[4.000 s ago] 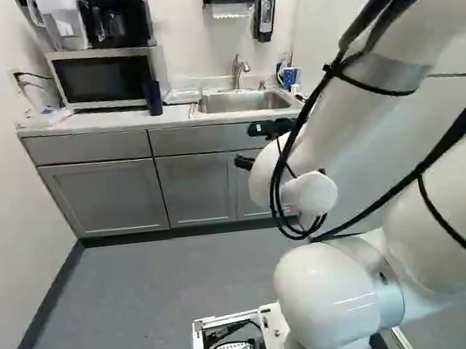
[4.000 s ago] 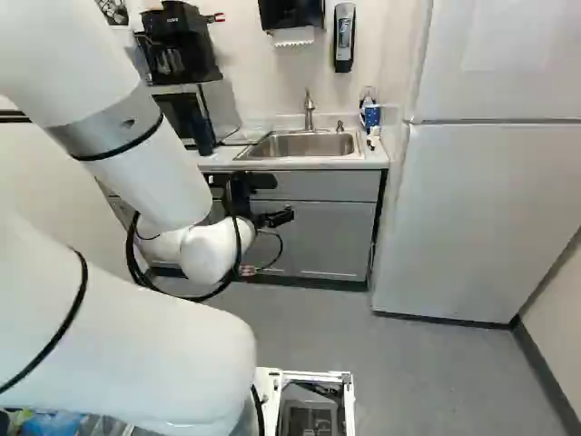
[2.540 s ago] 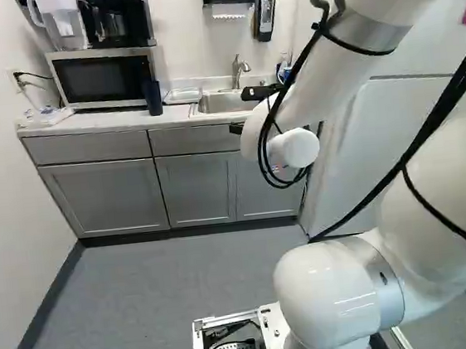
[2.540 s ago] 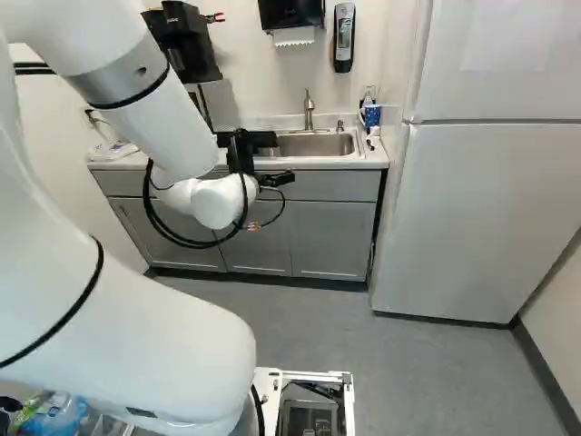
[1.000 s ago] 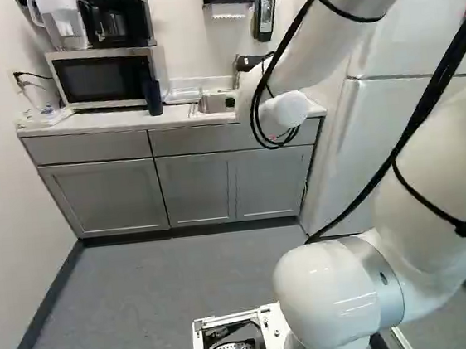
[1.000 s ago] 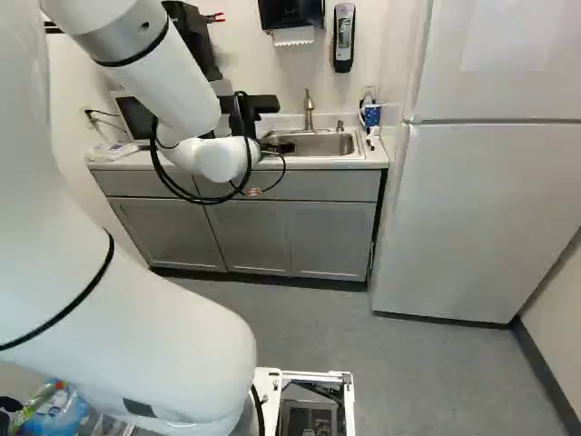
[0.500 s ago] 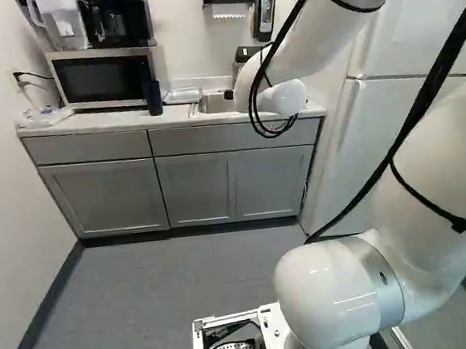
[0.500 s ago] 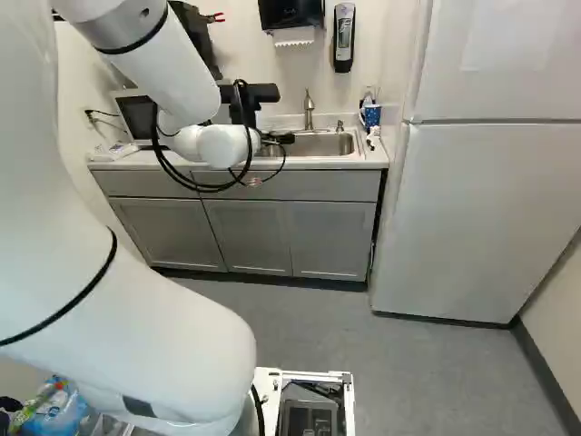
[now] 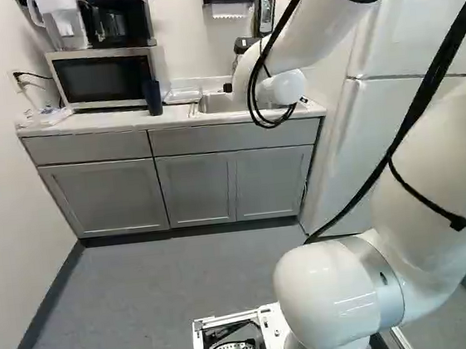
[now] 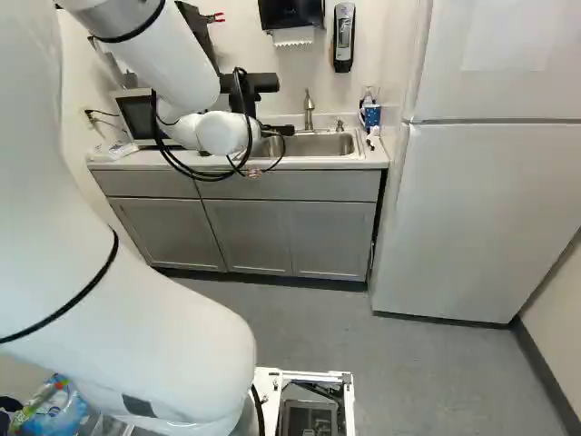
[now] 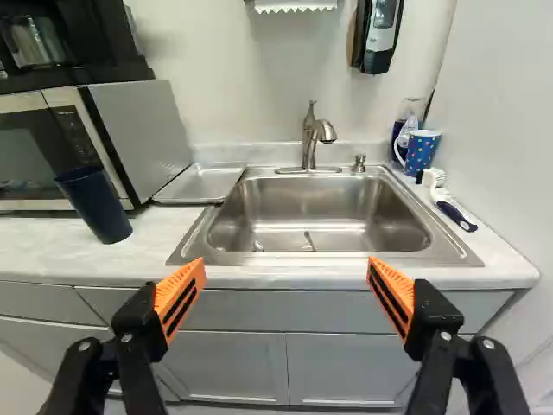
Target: Rinse the cup and place it in the tray
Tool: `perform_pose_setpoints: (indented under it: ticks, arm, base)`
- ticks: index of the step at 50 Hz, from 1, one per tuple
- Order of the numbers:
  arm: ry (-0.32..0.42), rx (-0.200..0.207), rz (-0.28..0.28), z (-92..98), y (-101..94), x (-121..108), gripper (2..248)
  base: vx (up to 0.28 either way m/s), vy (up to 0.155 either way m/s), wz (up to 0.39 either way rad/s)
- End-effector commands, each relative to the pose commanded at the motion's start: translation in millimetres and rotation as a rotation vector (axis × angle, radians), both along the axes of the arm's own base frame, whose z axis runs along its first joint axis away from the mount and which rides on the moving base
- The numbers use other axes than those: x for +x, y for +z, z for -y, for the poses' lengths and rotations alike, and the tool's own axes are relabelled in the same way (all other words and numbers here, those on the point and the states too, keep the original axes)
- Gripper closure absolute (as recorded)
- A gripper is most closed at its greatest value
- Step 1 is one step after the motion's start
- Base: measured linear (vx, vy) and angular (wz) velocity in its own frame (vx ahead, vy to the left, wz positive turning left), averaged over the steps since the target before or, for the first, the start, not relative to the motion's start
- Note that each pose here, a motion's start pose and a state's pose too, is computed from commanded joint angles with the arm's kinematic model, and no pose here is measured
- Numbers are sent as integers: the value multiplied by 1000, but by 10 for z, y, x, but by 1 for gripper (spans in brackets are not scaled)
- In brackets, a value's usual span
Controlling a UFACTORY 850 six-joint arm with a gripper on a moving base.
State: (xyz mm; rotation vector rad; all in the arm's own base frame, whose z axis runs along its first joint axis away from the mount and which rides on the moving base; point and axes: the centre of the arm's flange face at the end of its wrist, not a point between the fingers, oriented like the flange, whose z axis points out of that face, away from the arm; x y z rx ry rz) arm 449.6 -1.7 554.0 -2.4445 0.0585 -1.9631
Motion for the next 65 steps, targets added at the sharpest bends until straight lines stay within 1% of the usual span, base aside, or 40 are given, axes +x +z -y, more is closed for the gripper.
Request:
perform_pose_setpoints:
  ticks: [65]
  arm:
    - [5, 4, -27, -5, 570, 230, 3]
  base:
    - [0, 0, 0]
